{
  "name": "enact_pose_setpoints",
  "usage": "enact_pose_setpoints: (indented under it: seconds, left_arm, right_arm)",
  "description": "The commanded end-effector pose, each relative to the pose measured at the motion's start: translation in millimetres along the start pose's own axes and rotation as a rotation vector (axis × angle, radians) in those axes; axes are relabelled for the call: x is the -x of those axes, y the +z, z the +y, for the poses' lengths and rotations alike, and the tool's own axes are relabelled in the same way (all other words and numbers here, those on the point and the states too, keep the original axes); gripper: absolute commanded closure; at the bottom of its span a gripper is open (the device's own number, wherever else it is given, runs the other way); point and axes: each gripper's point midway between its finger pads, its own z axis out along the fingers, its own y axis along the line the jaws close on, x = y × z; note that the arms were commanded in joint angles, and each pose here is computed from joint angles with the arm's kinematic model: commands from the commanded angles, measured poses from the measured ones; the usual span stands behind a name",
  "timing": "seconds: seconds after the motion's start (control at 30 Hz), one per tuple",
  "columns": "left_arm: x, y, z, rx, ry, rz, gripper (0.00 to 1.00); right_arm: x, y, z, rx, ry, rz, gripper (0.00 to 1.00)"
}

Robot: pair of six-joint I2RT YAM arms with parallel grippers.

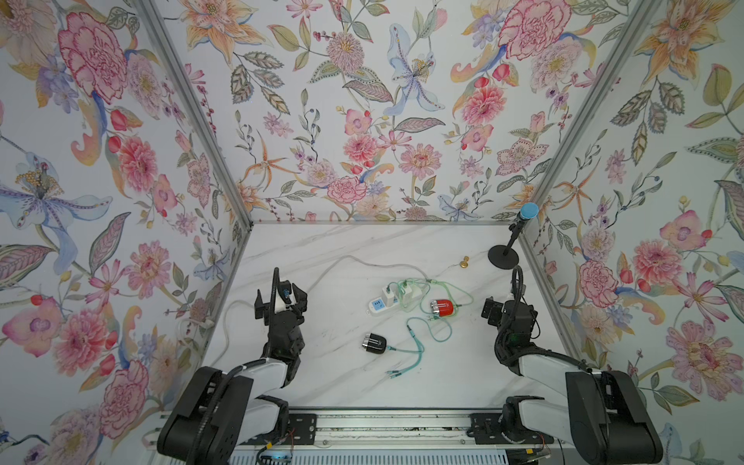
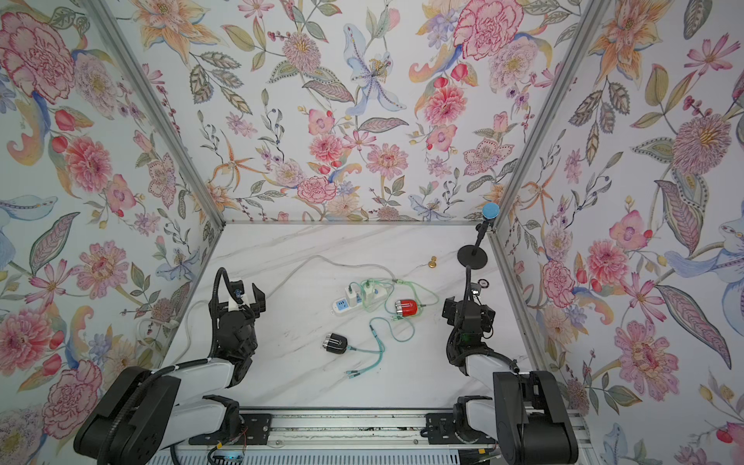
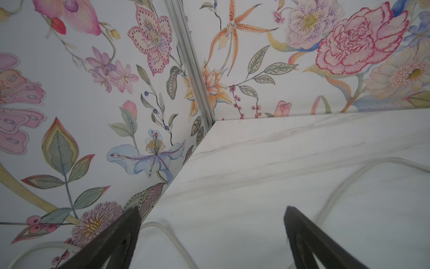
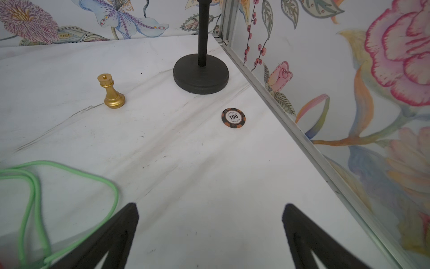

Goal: Charge the electric shaver
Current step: Reset both arms

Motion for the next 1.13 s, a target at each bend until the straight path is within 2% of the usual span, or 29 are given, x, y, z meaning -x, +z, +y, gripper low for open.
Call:
enact_pose_setpoints:
  seconds: [0.0,0.03,0.1,0.13,0.23,0.27,0.33,0.53,0.6,0.77,0.87,0.9,1.1]
  left_arm:
    - [21,6,-13,-0.129,-0.056,-0.117,0.01]
    - [23,12,-16,-0.158,-0.061,-0.127,0.01]
    - [13,29,-20,-0.195,-0.087,-0.081,0.01]
    - [10,31,-21,-0.219,-0.102,-0.093,0.01]
    - [6,31,-24,-0.255,-0.119,-0.125,0.01]
    - [-9,25,-25,-0.270,-0.108,-0.082,0.01]
    - [-3,24,-23,-0.267,-0.115,-0.113,0.01]
    - [-8,30,-20,-0.233,-0.118,-0.074,0.01]
    - [-6,30,-22,-0.243,-0.116,-0.080,0.01]
    - [-9,30,-25,-0.260,-0.105,-0.068,0.01]
    - [-11,26,-37,-0.329,-0.074,-0.068,0.01]
    - [-1,32,-40,-0.335,-0.075,-0.091,0.01]
    - [0,31,-39,-0.333,-0.078,-0.096,0.01]
  right_arm:
    - [44,3,21,0.107,0.022,-0.160,0.00]
    - [44,6,22,0.110,0.018,-0.160,0.00]
    - [49,10,25,0.115,0.006,-0.177,0.00]
    - [52,12,25,0.113,0.003,-0.202,0.00]
    - [43,27,34,0.140,-0.018,-0.165,0.00]
    - [41,28,36,0.143,-0.025,-0.175,0.00]
    - [40,27,39,0.151,-0.036,-0.168,0.00]
    - [36,23,38,0.144,-0.032,-0.225,0.00]
    - [32,24,38,0.144,-0.036,-0.190,0.00]
    - [33,24,38,0.147,-0.034,-0.202,0.00]
    - [34,24,38,0.147,-0.034,-0.203,0.00]
    - [34,24,39,0.147,-0.034,-0.203,0.00]
    - [34,24,34,0.136,-0.016,-0.202,0.00]
